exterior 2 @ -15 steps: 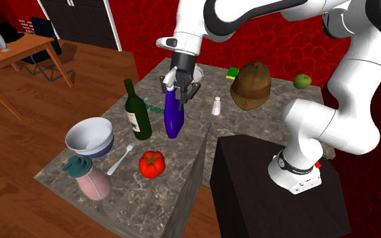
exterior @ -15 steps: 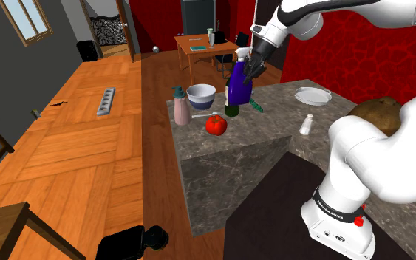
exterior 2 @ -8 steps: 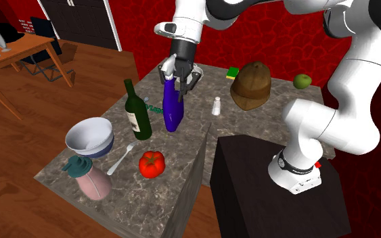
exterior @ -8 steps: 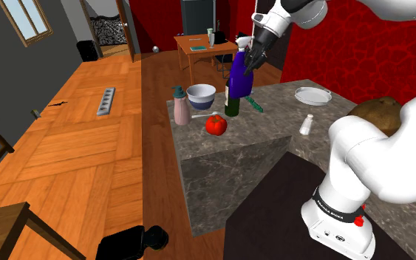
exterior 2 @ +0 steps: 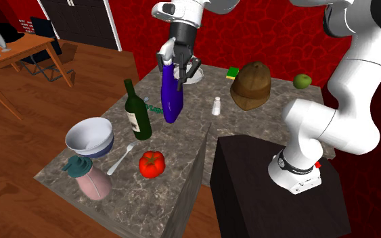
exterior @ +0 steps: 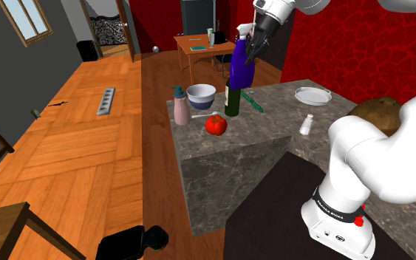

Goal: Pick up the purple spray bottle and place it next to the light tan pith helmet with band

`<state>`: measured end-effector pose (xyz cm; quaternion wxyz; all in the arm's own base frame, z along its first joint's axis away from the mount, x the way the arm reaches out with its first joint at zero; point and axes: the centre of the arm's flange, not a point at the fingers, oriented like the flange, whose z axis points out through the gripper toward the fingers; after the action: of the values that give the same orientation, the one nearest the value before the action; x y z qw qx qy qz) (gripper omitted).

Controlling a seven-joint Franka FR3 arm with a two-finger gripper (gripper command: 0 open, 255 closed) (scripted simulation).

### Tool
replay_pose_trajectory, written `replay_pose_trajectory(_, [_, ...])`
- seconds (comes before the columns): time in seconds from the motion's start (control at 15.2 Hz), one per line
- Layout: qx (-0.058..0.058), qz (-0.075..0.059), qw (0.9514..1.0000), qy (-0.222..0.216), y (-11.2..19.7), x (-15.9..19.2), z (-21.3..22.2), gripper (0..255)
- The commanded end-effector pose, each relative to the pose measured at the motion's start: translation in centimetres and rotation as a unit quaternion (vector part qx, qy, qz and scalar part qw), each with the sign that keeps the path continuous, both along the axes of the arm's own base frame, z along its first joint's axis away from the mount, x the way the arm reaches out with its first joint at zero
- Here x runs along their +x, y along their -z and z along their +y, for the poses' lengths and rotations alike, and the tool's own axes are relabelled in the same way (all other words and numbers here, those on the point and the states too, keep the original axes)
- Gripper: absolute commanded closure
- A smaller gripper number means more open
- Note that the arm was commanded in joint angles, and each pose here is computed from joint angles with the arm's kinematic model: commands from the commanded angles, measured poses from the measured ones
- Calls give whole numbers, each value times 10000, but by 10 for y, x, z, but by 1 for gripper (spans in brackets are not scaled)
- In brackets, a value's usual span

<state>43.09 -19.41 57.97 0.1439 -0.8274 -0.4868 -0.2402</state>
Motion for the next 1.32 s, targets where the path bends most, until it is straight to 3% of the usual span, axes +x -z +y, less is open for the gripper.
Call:
replay_pose_trajectory(0.0, [0,0,10000,-1,-11,0,1,255])
replay_pose_trajectory(0.33, [0,0,10000,-1,-37,0,1,255])
replay_pose_trajectory(1.25, [0,0,10000,-1,-37,-161,-89,255])
